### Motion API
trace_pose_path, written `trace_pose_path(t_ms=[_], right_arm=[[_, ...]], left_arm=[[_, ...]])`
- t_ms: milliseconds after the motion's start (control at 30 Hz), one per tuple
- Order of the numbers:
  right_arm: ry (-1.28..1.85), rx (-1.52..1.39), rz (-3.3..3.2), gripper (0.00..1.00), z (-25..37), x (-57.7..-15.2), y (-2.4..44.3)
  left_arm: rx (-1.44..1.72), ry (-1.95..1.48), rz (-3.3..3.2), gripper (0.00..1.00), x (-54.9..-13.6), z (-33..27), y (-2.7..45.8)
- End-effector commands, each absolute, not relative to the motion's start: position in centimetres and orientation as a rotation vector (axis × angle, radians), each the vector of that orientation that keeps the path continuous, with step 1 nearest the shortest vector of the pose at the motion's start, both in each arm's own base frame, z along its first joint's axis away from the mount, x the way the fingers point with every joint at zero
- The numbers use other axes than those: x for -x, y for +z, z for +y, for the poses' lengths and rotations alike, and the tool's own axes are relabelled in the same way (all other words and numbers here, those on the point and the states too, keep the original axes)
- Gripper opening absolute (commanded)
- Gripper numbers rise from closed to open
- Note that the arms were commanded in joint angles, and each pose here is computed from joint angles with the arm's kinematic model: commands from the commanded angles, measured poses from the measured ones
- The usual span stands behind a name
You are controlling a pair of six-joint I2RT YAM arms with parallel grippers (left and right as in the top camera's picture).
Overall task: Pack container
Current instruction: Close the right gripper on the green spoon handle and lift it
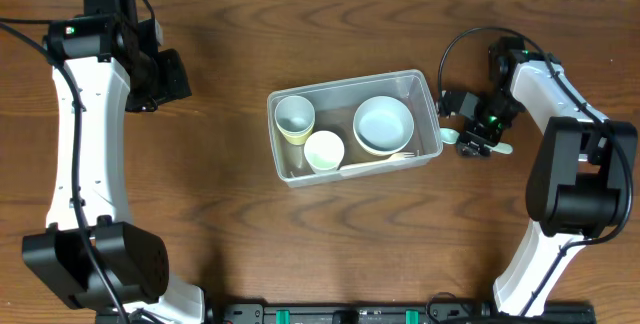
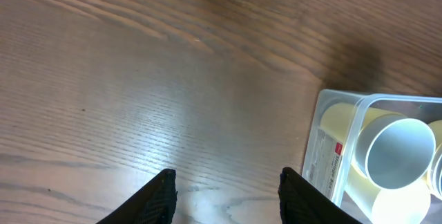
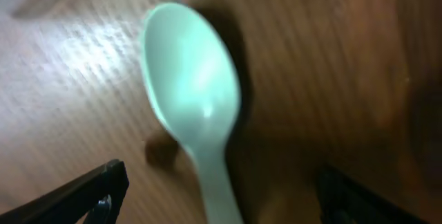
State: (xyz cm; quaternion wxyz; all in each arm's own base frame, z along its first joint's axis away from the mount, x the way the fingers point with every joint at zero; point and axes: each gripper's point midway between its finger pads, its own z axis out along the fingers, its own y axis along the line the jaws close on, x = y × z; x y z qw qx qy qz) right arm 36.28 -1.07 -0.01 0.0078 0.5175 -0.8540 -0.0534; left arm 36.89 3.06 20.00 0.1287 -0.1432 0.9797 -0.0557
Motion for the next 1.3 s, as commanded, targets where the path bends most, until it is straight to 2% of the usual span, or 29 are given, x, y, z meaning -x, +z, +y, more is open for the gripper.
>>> trace_pose_path(t_ms=[0,300,433,667,867,1267], right_arm=[[-0.174,-1.591,-2.615,0.89,-1.23,-35.29,-1.82],[-0.168,-1.579,-2.65,0.89,-1.13,-35.86,-1.88],[-0.171,-1.578,-2.648,0.85,-1.12,-35.73,-1.94],[-0.211,-1.572,-2.646,0.65,-0.74,-35.29,-2.02],[-0.222,-1.52,-2.68,0.43,-0.55,-35.34,-2.01],[-0.235,-1.456,-2.718,0.28,-0.37,-35.36,-1.99]], left_arm=[[0.413,-0.176,2.841,0.49,-36.55,2.8,20.47],[0.413,-0.176,2.841,0.49,-36.55,2.8,20.47],[0.413,-0.176,2.841,0.49,-36.55,2.8,20.47],[0.413,-0.176,2.841,0.49,-36.55,2.8,20.47],[0.413,-0.176,2.841,0.49,-36.56,2.8,20.47],[0.413,-0.176,2.841,0.49,-36.56,2.8,20.47]])
